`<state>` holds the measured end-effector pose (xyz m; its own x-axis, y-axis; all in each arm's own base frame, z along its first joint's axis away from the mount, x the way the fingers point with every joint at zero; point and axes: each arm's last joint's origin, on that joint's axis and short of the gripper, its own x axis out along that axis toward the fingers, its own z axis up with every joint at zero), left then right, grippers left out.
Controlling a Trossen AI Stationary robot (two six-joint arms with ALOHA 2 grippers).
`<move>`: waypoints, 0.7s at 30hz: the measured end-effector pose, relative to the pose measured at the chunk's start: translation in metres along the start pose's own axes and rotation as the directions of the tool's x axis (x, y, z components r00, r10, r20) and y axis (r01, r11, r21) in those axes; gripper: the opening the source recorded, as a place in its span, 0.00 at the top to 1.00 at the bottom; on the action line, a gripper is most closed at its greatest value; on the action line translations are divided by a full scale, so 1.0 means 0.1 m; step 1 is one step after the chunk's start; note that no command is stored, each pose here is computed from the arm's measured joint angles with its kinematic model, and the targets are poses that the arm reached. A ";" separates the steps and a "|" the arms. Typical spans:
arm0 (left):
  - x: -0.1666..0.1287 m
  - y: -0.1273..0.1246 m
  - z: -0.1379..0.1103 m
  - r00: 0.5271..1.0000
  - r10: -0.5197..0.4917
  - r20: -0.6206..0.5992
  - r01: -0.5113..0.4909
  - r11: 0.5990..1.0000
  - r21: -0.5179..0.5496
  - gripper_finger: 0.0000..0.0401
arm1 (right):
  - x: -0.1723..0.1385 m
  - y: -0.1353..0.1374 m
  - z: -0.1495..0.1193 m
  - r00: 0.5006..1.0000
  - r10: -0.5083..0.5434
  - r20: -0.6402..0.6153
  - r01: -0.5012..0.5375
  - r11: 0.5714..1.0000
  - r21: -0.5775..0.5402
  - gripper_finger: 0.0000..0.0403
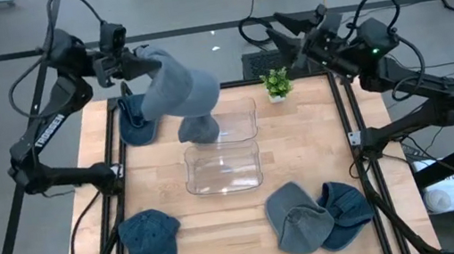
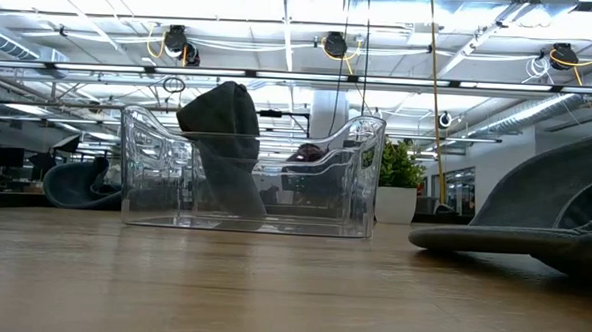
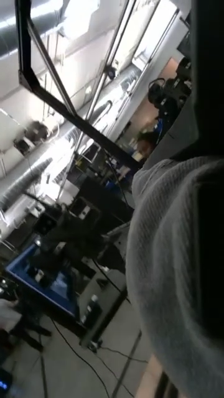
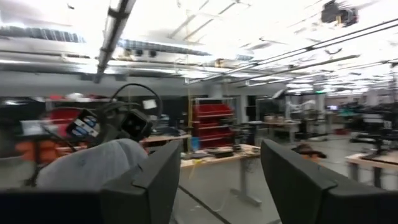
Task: Pick & Place hat
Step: Put the top gray cap into the top transparent bin
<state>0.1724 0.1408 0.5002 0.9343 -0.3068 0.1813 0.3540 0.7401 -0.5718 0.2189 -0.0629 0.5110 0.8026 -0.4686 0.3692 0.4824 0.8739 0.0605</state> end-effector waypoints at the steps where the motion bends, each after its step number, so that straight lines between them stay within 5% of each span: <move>1: -0.02 0.01 0.01 1.000 0.003 -0.004 -0.003 1.000 -0.001 0.98 | 0.01 0.01 -0.01 1.000 -0.012 -0.002 0.012 1.000 -0.010 0.49; 9: -0.15 0.04 0.08 0.991 0.092 0.096 -0.084 0.993 -0.081 0.98 | 0.06 0.05 -0.09 0.999 -0.014 -0.032 0.011 0.996 -0.084 0.49; 15: -0.22 -0.08 0.19 0.931 0.215 0.296 -0.238 0.970 0.041 0.98 | 0.06 0.05 -0.09 0.999 -0.011 -0.032 0.008 0.996 -0.087 0.49; 21: -0.26 -0.25 0.28 0.869 0.371 0.329 -0.433 0.891 0.137 0.98 | 0.05 0.04 -0.08 1.000 -0.011 -0.026 0.008 0.994 -0.105 0.49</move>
<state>0.1402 0.1473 0.5318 0.9564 0.2048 0.2083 -0.0831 0.8745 -0.4779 0.2277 -0.0623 0.5061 0.8061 -0.4815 0.3441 0.5232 0.8515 -0.0342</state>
